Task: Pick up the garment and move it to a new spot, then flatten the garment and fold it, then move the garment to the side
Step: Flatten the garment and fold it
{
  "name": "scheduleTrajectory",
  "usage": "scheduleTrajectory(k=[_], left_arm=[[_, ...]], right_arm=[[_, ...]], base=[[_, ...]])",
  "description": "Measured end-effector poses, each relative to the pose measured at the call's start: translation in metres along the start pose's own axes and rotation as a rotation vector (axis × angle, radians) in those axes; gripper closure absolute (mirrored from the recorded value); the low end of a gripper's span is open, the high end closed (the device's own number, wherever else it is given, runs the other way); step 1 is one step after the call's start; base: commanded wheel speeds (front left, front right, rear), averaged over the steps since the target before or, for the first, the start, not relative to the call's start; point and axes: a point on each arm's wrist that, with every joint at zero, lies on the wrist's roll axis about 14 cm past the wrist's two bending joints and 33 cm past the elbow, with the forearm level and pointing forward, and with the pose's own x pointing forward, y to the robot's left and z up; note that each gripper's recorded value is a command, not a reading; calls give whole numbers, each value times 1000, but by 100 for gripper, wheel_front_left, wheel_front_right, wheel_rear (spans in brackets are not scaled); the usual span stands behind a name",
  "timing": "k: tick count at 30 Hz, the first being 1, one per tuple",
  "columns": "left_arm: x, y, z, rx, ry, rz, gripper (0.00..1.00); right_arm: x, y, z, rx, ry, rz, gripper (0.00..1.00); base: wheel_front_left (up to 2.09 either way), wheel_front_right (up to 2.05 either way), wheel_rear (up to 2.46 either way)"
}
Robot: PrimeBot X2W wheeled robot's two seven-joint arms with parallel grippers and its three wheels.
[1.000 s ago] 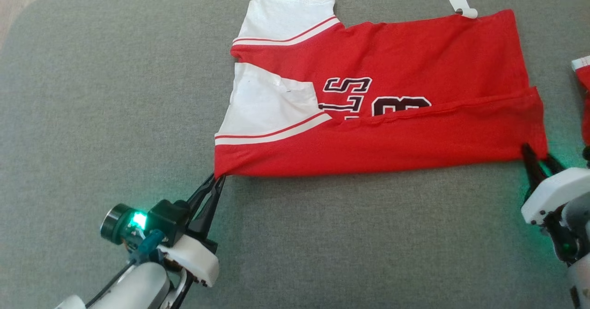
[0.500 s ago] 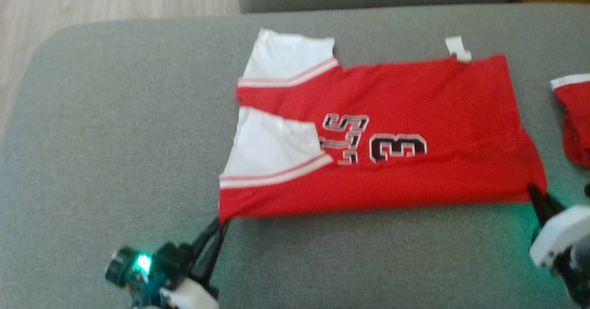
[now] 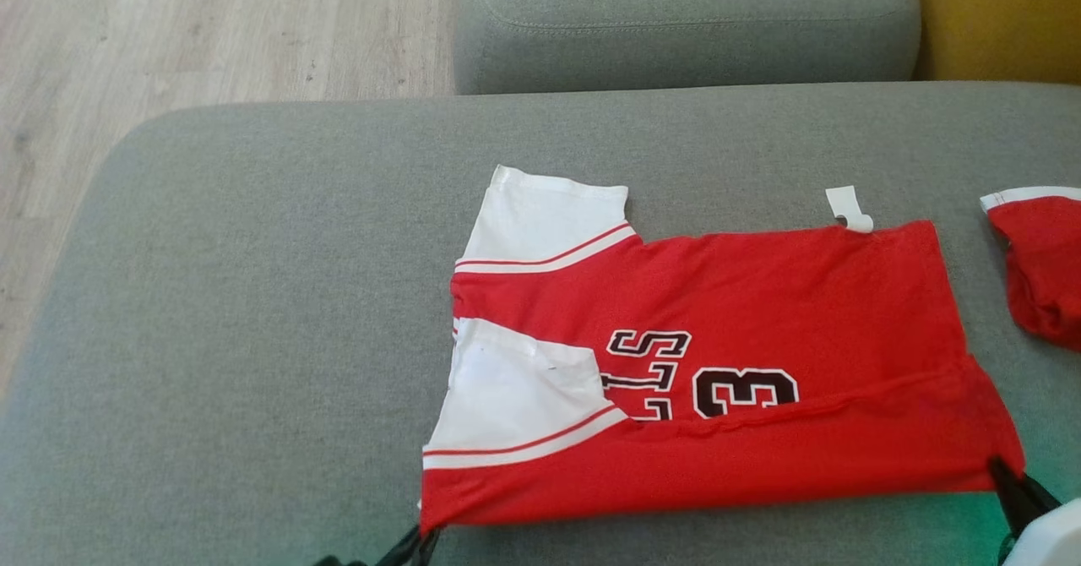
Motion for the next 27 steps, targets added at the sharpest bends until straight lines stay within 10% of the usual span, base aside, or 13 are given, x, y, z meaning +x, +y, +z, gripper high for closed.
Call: scheduleTrajectory(k=[1, 2, 3, 4, 11, 20, 27], left_arm=[[0, 0, 0, 0, 0, 0, 100], [0, -2, -1, 4, 5, -7, 100], [0, -3, -1, 5, 9, -10, 34], [0, -3, -2, 5, 11, -13, 0], [13, 0, 31, 2, -57, -30, 0], [80, 23, 182, 83, -253, -224, 0], [156, 48, 214, 62, 2, -270, 0]], right_arm=[[0, 0, 0, 0, 0, 0, 0], [0, 1, 2, 9, -8, -1, 0], [0, 1, 4, 9, -18, -3, 0], [-1, 1, 7, 11, -29, -5, 0], [-4, 5, 25, 11, -90, 4, 0], [1, 16, 54, -2, -170, 30, 0], [15, 15, 66, 4, -176, 26, 0]], base=[[0, 0, 0], [0, 0, 0], [0, 0, 0], [0, 0, 0], [0, 0, 0], [0, 0, 0], [0, 0, 0]])
